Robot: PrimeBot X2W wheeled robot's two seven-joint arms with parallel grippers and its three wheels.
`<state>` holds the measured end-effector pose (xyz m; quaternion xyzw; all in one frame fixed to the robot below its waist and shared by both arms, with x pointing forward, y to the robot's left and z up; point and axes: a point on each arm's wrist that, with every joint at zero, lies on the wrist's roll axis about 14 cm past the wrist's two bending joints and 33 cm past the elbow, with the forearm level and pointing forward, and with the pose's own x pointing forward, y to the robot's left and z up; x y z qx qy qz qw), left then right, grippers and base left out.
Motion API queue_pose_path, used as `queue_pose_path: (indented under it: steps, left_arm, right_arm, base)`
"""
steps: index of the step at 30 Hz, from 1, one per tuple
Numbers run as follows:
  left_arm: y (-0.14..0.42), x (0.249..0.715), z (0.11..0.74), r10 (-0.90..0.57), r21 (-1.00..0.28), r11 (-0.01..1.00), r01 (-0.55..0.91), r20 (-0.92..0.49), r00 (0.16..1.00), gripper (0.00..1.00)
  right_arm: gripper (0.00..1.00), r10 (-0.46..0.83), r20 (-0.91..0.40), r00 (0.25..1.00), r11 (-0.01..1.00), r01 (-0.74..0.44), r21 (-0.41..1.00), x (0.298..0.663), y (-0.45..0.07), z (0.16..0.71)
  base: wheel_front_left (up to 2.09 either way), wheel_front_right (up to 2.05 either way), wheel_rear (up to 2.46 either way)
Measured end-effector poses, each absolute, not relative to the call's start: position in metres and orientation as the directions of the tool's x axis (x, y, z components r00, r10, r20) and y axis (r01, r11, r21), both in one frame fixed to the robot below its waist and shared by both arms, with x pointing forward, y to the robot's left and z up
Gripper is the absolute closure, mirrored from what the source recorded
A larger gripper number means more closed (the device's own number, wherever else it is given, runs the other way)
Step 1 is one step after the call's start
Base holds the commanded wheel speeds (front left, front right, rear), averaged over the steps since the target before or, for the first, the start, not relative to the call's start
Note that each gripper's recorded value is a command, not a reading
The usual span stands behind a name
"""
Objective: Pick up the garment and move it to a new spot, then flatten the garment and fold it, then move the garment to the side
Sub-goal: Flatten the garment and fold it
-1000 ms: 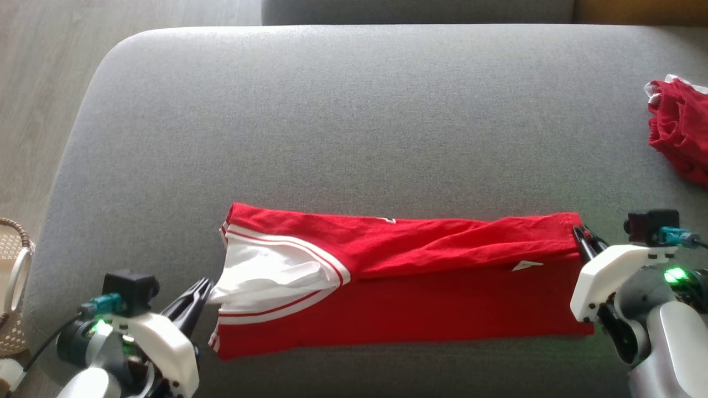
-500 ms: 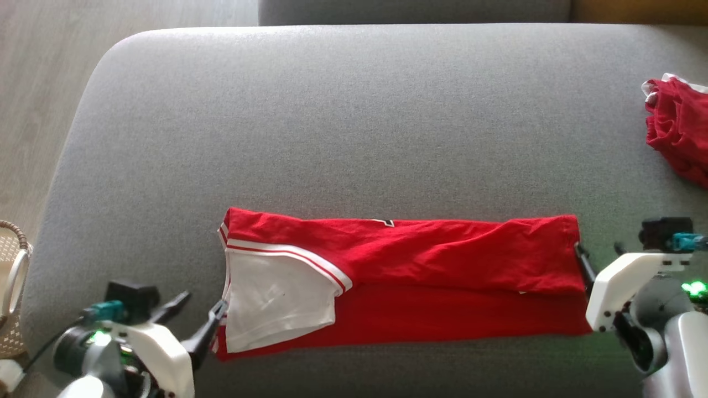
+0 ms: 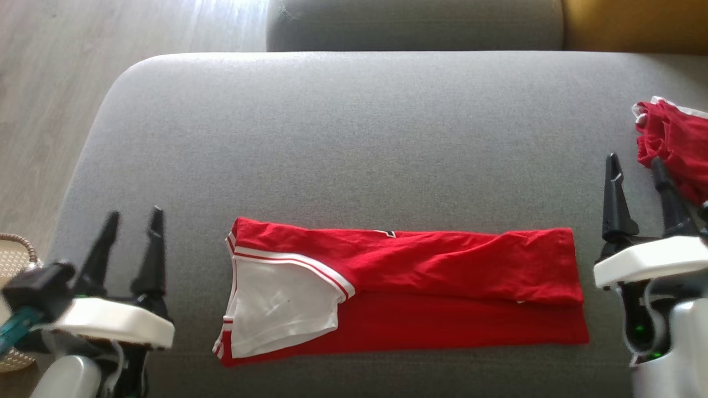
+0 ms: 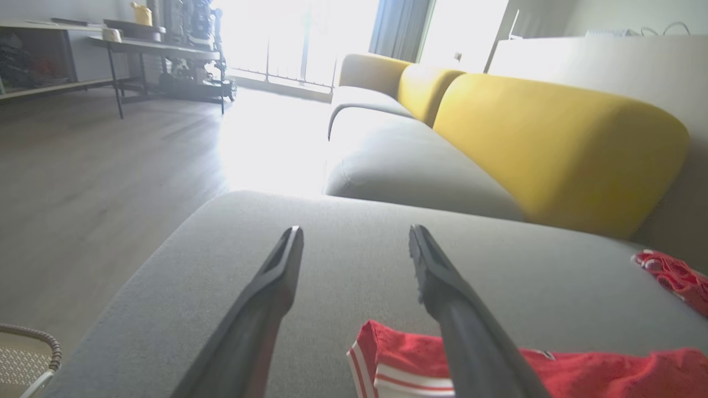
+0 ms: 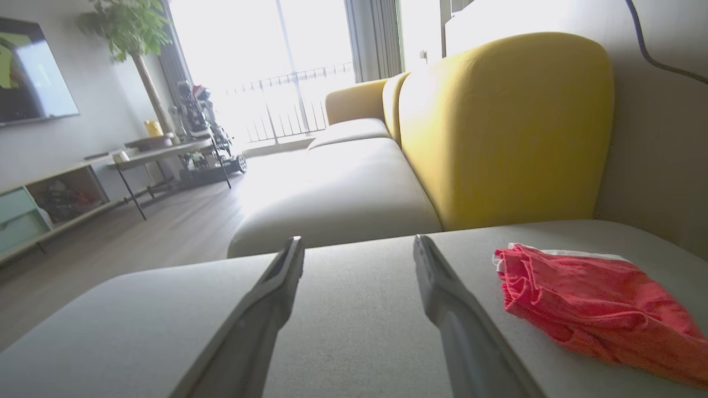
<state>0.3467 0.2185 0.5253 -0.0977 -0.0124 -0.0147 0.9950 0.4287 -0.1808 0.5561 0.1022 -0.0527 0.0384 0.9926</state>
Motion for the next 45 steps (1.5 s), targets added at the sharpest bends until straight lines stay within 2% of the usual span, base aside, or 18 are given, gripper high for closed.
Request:
queue_pose_path:
  steps: [5,10,14,17,37,40,45]
  left_arm:
    - [0.229,0.345,0.553,0.083,-0.316,0.948,-0.028,0.161,0.983,0.00]
    - [0.229,0.330,0.545,0.147,-0.377,0.923,-0.076,0.162,0.976,0.00]
    - [0.223,0.326,0.536,0.160,-0.362,0.927,-0.096,0.149,0.976,0.00]
    - [0.210,0.327,0.531,0.110,-0.309,0.949,-0.060,0.149,0.983,0.00]
    - [0.203,0.327,0.512,0.072,-0.292,0.956,-0.039,0.101,0.992,0.00]
    - [0.201,0.328,0.507,0.067,-0.292,0.955,-0.039,0.085,0.994,0.00]
    - [0.189,0.328,0.486,0.028,-0.294,0.956,-0.021,0.019,0.999,0.00]
  right_arm:
    - [0.00,0.084,0.243,0.966,0.963,-0.142,0.229,0.421,-0.164,0.574]
    - [0.00,0.084,0.204,0.975,0.966,-0.130,0.224,0.401,-0.164,0.549]
    - [0.00,0.092,0.158,0.983,0.967,-0.126,0.221,0.394,-0.160,0.531]
    - [0.00,0.121,0.144,0.982,0.969,-0.148,0.196,0.393,-0.152,0.526]
    - [0.00,0.115,0.109,0.987,0.966,-0.137,0.218,0.392,-0.152,0.514]
    - [0.00,0.101,0.072,0.992,0.968,-0.115,0.223,0.392,-0.157,0.502]
    - [0.00,0.066,-0.145,0.987,0.972,-0.030,0.233,0.387,-0.172,0.447]
  base:
    - [0.00,0.00,0.00]
    - [0.00,0.00,0.00]
    - [0.00,0.00,0.00]
    - [0.00,0.00,0.00]
    - [0.00,0.00,0.00]
    - [0.00,0.00,0.00]
    - [0.00,0.00,0.00]
